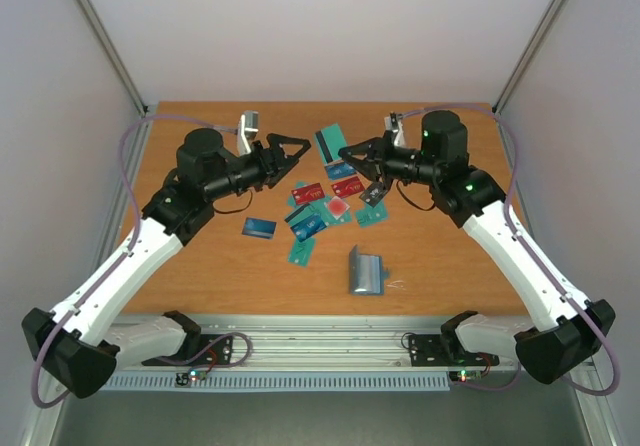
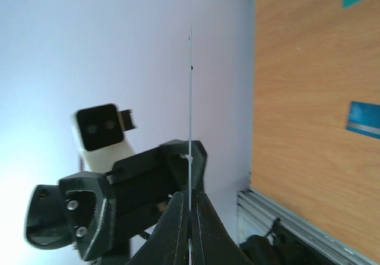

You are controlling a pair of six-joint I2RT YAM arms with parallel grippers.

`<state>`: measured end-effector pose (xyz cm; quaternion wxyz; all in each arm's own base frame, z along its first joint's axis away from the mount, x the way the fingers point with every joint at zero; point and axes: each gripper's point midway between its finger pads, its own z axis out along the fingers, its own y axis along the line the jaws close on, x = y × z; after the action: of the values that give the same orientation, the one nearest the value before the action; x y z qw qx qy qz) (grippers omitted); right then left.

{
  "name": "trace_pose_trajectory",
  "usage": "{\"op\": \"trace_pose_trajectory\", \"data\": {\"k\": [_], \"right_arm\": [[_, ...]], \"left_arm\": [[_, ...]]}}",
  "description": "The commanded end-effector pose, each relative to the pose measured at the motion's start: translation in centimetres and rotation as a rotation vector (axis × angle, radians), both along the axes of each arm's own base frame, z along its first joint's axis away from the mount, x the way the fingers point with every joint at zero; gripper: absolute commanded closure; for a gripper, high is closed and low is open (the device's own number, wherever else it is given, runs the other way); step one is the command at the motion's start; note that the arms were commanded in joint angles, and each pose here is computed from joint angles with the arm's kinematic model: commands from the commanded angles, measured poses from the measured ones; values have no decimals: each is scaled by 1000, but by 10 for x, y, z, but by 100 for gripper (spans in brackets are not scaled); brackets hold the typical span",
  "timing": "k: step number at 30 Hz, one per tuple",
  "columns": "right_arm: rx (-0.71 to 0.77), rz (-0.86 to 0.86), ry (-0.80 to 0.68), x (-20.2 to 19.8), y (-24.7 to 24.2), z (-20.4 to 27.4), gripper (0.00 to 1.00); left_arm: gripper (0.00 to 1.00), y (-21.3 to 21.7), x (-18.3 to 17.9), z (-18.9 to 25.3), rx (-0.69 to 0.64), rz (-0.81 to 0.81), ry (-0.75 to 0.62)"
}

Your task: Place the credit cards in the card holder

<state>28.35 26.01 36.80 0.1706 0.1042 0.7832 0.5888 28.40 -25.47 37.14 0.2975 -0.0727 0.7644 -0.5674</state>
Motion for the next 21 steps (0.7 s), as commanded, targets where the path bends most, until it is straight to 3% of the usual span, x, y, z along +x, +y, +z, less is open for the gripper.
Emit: {"op": "trace_pose_trajectory", "data": {"k": [1, 7, 12, 17, 20, 21], "right_arm": [[114, -20, -79, -2, -1, 52, 99], [147, 17, -89, -6, 3, 67, 99], [161, 33, -107, -8, 5, 73, 99], [158, 55, -112, -9, 7, 73, 99], [149, 57, -128, -12, 5, 75, 99], [143, 63, -131, -13, 5, 76, 99]], "left_arm": [[27, -15, -5, 61, -235, -101, -143], [45, -28, -1, 73, -332, -169, -142], [56, -33, 5, 71, -332, -180, -119], [75, -37, 8, 74, -340, -197, -133], [97, -40, 9, 76, -339, -213, -135], [99, -41, 9, 76, -337, -221, -134]]}}
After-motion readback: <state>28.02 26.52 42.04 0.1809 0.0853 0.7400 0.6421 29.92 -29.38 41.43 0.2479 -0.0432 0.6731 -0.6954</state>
